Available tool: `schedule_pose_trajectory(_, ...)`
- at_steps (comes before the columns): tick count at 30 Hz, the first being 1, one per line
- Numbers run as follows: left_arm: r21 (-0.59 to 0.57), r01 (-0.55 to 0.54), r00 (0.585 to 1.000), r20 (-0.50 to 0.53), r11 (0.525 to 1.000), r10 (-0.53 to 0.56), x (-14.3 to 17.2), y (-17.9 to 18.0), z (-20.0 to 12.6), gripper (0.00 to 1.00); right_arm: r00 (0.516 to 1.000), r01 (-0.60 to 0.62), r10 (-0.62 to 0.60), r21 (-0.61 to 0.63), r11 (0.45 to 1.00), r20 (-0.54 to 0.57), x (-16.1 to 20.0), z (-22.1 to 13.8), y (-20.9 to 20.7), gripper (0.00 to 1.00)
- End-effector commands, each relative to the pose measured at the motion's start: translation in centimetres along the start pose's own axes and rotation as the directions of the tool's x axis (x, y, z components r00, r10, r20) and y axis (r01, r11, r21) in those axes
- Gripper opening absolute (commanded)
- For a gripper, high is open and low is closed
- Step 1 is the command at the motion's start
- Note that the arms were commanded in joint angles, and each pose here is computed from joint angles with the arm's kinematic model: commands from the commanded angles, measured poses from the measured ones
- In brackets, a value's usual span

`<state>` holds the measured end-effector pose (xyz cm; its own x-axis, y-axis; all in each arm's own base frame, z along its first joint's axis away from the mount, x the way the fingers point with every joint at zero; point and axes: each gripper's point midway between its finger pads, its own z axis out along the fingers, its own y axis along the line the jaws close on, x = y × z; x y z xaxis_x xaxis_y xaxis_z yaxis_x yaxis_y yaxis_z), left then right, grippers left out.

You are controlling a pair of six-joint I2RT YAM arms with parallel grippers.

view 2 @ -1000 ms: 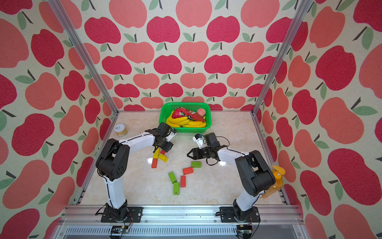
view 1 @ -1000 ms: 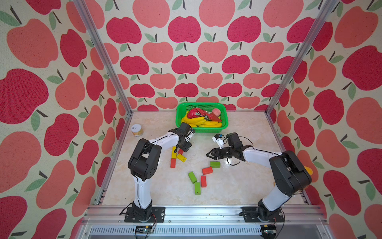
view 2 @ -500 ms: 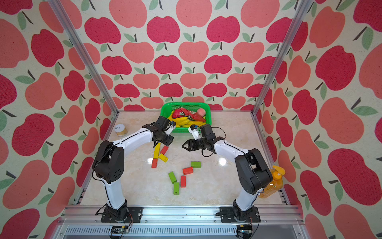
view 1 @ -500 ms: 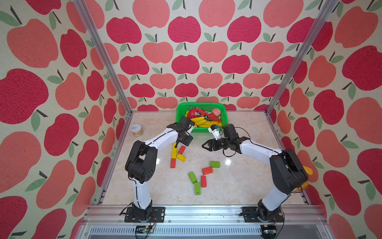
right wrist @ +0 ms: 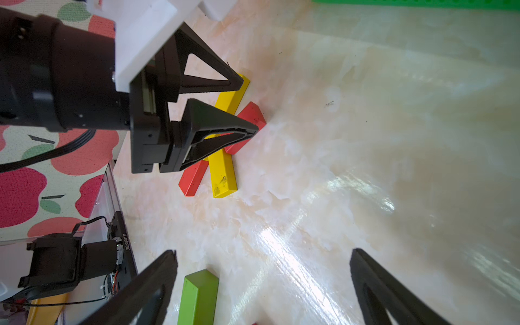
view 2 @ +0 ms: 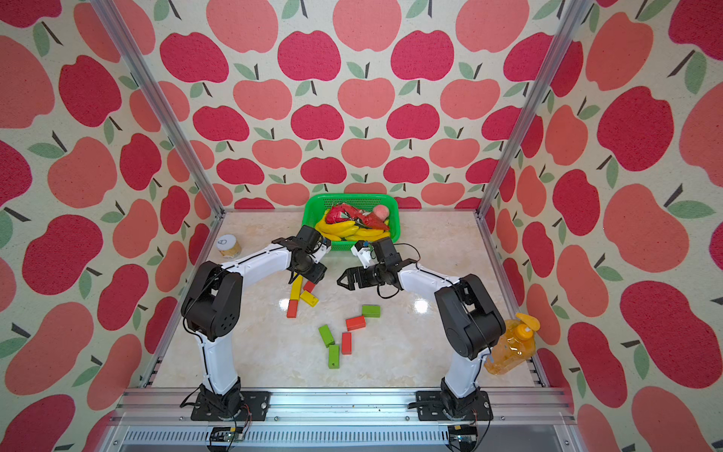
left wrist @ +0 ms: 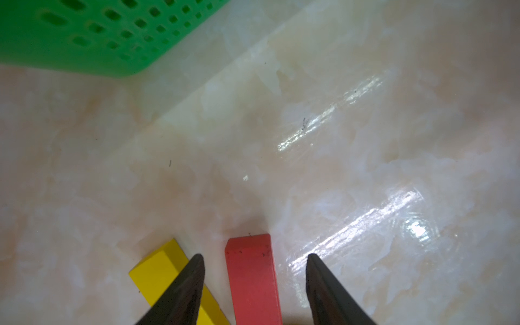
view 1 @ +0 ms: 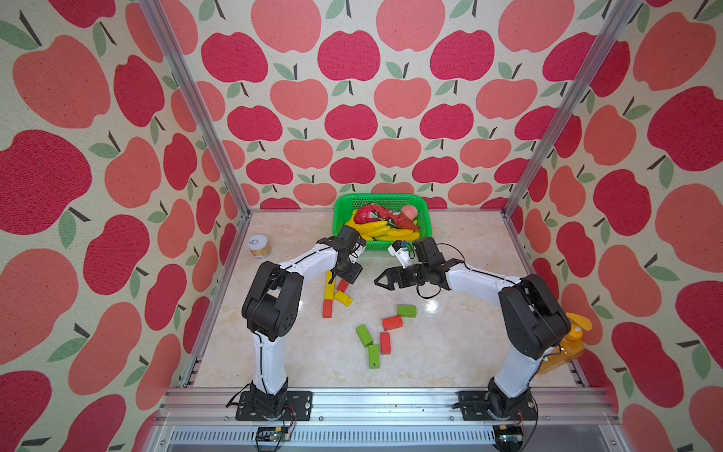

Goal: Assemble the letter k with building blocks
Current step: Adjust the building block at the center of the board.

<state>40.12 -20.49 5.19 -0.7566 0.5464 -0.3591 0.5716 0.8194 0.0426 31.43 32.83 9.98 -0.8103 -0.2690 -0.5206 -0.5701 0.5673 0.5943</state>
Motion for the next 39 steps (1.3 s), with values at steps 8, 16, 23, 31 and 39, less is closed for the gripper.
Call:
schedule_pose_trajectory(8,0.040,0.017,0.994,-0.111,0.999,-0.012,3.4,-0.7,2.1,0.59,0.999,-0.044,0.043,-0.066,0.997,-0.012,1.6,0.6,1.4,0.99)
schedule_pose_trajectory(16,0.038,0.018,0.989,-0.146,0.999,-0.012,4.1,-0.8,2.7,0.58,0.997,-0.081,0.083,-0.125,0.989,0.007,1.9,1.3,2.4,0.99)
schedule_pose_trajectory(23,0.032,-0.001,0.987,-0.160,0.999,0.006,4.1,-0.6,2.9,0.53,0.996,-0.083,0.084,-0.117,0.990,0.004,2.0,1.3,2.3,0.99)
schedule_pose_trajectory(31,-0.002,-0.068,0.978,-0.197,0.998,0.067,4.1,-0.2,3.8,0.44,0.996,-0.091,0.092,-0.109,0.990,-0.001,2.3,1.4,2.0,0.99)
schedule_pose_trajectory(39,0.008,-0.188,0.961,-0.203,0.982,0.186,3.4,0.1,4.2,0.42,0.995,-0.098,0.099,-0.099,0.990,0.001,2.4,1.5,1.8,0.99)
